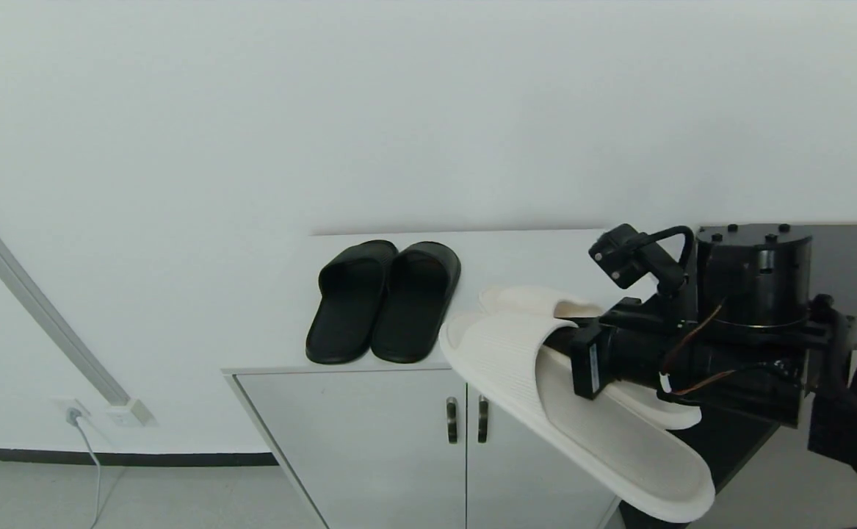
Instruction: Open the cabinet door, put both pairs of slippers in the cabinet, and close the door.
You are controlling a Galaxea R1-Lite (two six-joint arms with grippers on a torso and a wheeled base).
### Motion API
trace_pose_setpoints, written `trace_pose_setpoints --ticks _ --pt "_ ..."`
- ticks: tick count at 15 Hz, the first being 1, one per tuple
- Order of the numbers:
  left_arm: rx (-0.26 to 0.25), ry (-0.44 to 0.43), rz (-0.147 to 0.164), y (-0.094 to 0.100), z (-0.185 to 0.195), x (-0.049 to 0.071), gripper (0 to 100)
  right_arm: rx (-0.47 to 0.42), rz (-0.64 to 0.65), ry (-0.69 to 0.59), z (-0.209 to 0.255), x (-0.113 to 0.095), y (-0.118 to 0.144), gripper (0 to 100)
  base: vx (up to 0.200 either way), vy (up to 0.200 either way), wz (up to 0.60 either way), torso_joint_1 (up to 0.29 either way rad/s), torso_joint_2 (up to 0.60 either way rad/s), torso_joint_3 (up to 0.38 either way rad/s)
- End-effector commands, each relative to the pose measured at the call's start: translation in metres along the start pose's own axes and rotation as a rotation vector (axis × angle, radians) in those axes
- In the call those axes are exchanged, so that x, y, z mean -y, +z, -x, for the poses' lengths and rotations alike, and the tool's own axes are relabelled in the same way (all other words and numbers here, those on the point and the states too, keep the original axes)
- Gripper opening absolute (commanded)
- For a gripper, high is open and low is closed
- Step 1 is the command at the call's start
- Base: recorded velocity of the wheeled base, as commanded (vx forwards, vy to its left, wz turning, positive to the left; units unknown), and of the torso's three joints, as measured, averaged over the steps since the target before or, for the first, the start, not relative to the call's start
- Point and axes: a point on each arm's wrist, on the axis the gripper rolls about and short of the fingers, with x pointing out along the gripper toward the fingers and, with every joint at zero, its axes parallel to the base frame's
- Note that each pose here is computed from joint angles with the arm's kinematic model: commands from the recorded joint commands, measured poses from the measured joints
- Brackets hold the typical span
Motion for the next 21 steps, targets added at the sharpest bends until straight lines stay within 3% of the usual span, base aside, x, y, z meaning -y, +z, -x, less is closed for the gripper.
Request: trace_pose_setpoints --ticks 1,8,15,21 --pt "0.0 0.001 0.001 0.0 0.0 0.0 0 0.029 0.004 0.01 0.018 -0.003 0.005 0 0.0 0.0 0.0 0.0 0.0 0.0" --pt "-0.001 0.0 -0.001 0.0 0.0 0.0 0 0.008 0.017 0.075 0.02 -0.022 -0.002 0 -0.029 0.0 0.0 0.0 0.0 0.0" --pt "0.0 0.0 -0.001 0.0 0.0 0.0 0 -0.019 0.021 0.068 0.021 -0.022 -0.009 0 -0.2 0.0 0.0 0.002 0.0 0.004" --pt "0.0 0.0 -0.001 0.0 0.0 0.0 0 -0.044 0.053 0.071 0.024 -0.022 -0.018 0 0.0 0.0 0.0 0.0 0.0 0.0"
